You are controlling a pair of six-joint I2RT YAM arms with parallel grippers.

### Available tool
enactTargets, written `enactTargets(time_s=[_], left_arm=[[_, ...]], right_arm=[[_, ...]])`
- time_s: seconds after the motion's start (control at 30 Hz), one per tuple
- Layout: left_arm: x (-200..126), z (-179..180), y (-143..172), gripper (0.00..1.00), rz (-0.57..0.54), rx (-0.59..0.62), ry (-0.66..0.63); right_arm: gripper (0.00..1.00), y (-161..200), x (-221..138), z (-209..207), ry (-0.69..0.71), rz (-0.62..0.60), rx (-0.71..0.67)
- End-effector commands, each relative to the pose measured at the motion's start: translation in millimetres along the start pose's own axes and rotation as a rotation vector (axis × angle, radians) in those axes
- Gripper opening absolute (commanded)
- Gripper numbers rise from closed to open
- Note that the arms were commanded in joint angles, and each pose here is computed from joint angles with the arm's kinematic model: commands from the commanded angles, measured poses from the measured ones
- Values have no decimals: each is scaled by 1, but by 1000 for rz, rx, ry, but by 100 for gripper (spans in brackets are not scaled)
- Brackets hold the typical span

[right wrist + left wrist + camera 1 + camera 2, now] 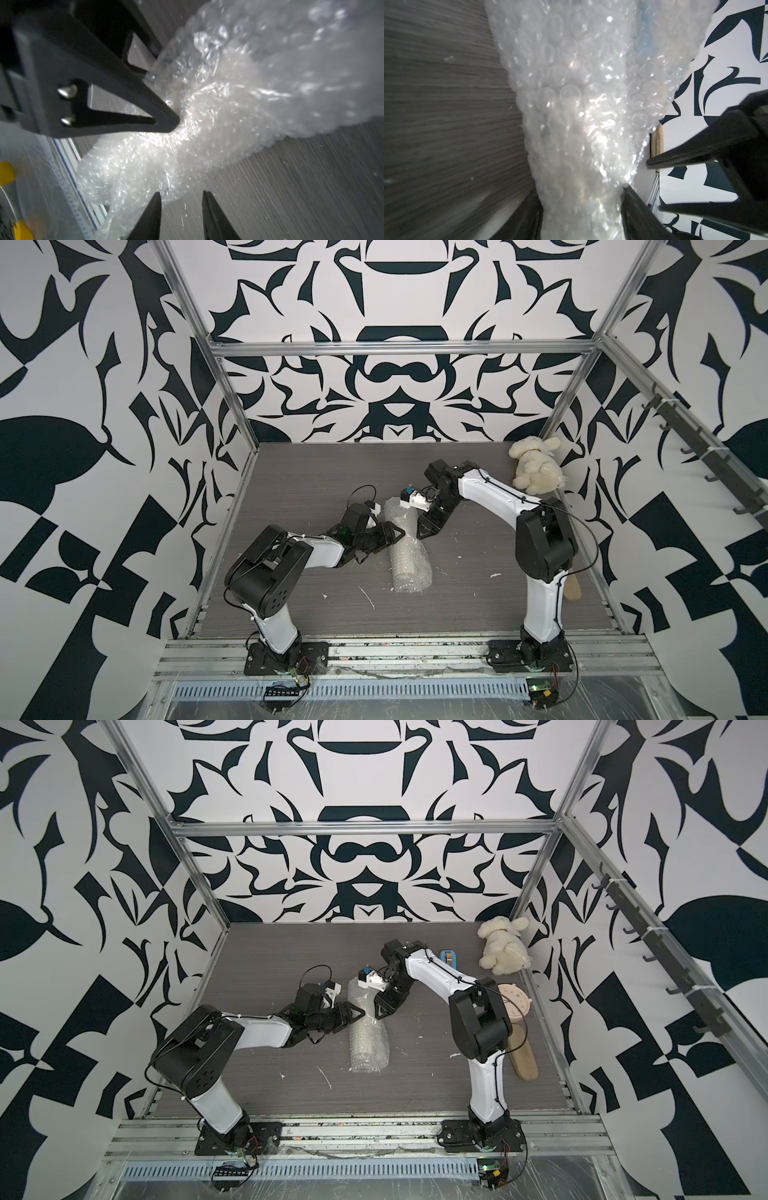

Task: Wrap vases in bubble wrap
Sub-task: Stick the tape on the bubble wrap.

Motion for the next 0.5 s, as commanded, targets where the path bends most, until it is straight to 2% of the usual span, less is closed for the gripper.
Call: enactTargets(time_s=[0.0,0.2,0.47], left_arm=[[-2,23,13,60,43,-47,-104],[-2,21,12,60,41,-47,-99],[-3,19,10,61,40,-49,-90]], right_arm=[[28,-9,-13,6,-3,-125,21],[15,-11,1,5,-73,-230,82],[11,9,29,-3,-62,-241,158]])
Point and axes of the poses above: each gripper's point midway between its finger pads, its own x axis out along the fingers, its own z axis along the line the jaws close on, y = z × x, the point moved 10 cm from there along -x, back along the fingers, and after that the axes turned 4 degrees about -x, right-handed, at the moved point
